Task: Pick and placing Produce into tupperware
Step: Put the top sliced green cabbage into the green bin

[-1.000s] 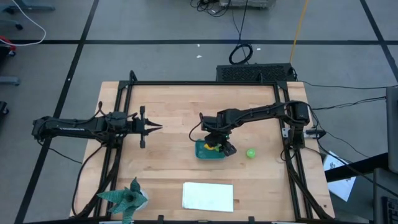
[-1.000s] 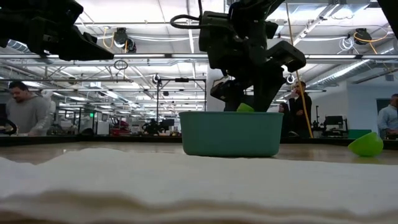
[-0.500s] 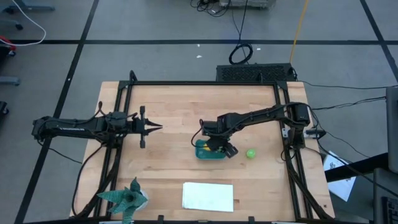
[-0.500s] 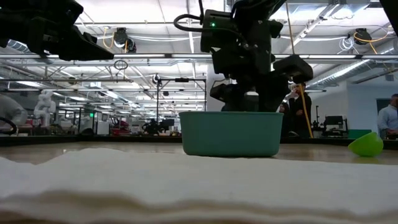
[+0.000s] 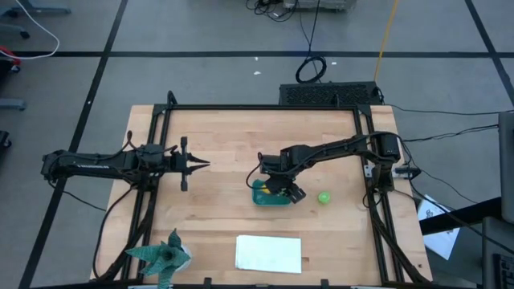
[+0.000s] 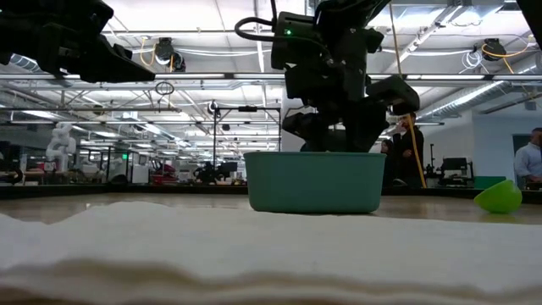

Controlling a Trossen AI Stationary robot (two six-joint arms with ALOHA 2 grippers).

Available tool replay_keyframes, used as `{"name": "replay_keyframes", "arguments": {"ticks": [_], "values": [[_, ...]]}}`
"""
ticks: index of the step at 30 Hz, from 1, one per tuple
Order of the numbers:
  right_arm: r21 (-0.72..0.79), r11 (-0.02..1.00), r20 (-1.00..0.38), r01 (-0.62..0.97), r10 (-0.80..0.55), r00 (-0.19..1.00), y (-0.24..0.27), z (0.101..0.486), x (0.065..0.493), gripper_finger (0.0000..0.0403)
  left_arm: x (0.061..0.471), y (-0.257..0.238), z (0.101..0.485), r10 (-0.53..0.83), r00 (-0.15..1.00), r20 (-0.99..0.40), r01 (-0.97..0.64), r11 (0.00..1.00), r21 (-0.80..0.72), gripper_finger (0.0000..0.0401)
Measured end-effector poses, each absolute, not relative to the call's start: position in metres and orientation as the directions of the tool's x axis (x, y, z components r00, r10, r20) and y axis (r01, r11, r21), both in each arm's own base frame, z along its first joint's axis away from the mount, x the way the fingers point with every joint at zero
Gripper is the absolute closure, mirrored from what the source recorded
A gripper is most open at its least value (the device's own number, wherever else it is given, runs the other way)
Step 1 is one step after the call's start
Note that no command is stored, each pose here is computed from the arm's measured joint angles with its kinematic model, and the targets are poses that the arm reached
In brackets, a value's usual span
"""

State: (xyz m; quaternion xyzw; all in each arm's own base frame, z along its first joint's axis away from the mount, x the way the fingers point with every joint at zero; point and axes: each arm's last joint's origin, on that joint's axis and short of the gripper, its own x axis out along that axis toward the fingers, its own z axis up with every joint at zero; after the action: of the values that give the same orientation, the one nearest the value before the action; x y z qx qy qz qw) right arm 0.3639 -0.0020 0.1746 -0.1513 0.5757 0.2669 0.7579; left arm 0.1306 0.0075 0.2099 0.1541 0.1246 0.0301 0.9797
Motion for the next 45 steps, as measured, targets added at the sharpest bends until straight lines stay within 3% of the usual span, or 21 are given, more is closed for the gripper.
{"name": "replay_keyframes", "arguments": {"ticks": [28,38,45], "values": [[0.086,0.821,-0.954,-0.564,0.232,0.192,-0.002,0.159,0.358,0.0216,0.131,0.007,0.210,0.097,0.967,-0.235,-0.022,0.952,0.305,0.0370],[0.057,0.778,-0.952,-0.626,0.230,0.200,-0.002,0.160,0.359,0.0216,0.131,0.007,0.210,0.097,0.967,-0.235,-0.022,0.952,0.305,0.0370],[0.060,0.816,-0.947,-0.574,0.228,0.226,-0.004,0.160,0.361,0.0216,0.131,0.007,0.210,0.097,0.967,-0.235,-0.022,0.952,0.305,0.0370]]}}
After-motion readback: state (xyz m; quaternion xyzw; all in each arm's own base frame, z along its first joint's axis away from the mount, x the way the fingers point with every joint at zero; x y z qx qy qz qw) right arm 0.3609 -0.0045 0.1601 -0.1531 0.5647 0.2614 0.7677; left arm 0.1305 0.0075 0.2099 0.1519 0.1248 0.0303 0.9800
